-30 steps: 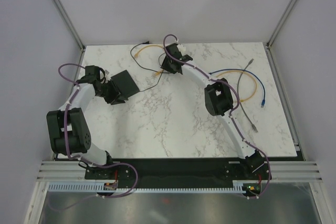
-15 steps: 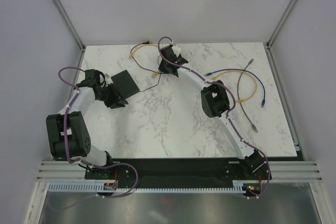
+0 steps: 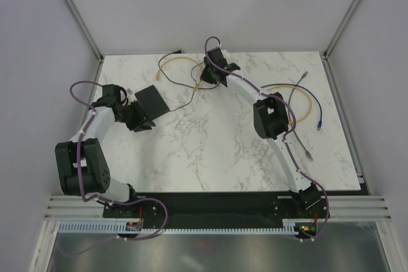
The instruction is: Pull the plug from the switch port
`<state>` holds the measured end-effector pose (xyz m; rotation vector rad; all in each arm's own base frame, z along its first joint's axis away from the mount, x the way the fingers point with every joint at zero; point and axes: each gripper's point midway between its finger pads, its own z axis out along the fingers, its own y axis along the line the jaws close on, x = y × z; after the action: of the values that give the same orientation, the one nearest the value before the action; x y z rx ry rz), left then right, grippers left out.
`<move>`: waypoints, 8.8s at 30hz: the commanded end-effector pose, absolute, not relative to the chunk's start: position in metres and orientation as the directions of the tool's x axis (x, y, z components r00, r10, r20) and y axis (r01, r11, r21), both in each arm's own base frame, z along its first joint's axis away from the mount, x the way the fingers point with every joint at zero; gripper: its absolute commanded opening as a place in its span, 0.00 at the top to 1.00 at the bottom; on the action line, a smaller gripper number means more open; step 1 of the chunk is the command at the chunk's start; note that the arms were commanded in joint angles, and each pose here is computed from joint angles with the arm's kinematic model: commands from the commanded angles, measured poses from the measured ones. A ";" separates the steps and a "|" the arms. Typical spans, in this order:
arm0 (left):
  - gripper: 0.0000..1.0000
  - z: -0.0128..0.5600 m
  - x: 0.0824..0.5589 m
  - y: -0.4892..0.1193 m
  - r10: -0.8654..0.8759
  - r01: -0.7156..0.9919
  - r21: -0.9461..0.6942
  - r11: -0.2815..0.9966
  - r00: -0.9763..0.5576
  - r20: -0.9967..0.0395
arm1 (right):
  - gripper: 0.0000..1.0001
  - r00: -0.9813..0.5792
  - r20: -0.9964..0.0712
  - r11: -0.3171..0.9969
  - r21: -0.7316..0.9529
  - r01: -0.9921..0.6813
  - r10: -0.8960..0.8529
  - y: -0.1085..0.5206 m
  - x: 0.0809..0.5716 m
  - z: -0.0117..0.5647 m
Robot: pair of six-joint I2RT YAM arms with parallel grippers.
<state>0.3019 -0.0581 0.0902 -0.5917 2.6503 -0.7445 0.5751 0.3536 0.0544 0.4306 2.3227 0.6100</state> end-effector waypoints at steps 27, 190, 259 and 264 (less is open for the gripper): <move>0.66 0.099 0.324 -0.066 -0.441 -0.240 -0.624 0.744 -0.878 -0.188 | 1.00 -0.533 -0.608 0.807 0.484 0.338 0.588 0.036 0.450 0.174; 0.98 0.008 0.350 -0.054 -0.721 -0.550 -0.680 0.485 -0.692 0.046 | 0.87 -0.892 -0.431 0.623 0.662 -0.417 -0.138 0.542 0.384 0.044; 0.98 0.275 0.464 -0.051 -0.670 -0.037 -0.829 0.559 -0.608 -0.425 | 0.44 -0.979 -0.203 0.552 0.818 -0.159 0.019 0.402 0.459 0.059; 0.98 0.267 0.462 -0.052 -0.681 -0.070 -0.829 0.555 -0.610 -0.405 | 0.46 -0.974 -0.225 0.547 0.815 -0.189 -0.001 0.408 0.452 0.065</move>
<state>0.4636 -0.0513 0.2517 -0.6752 2.0687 -1.0542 0.4611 0.3959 0.0473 -0.0589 2.6356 1.3330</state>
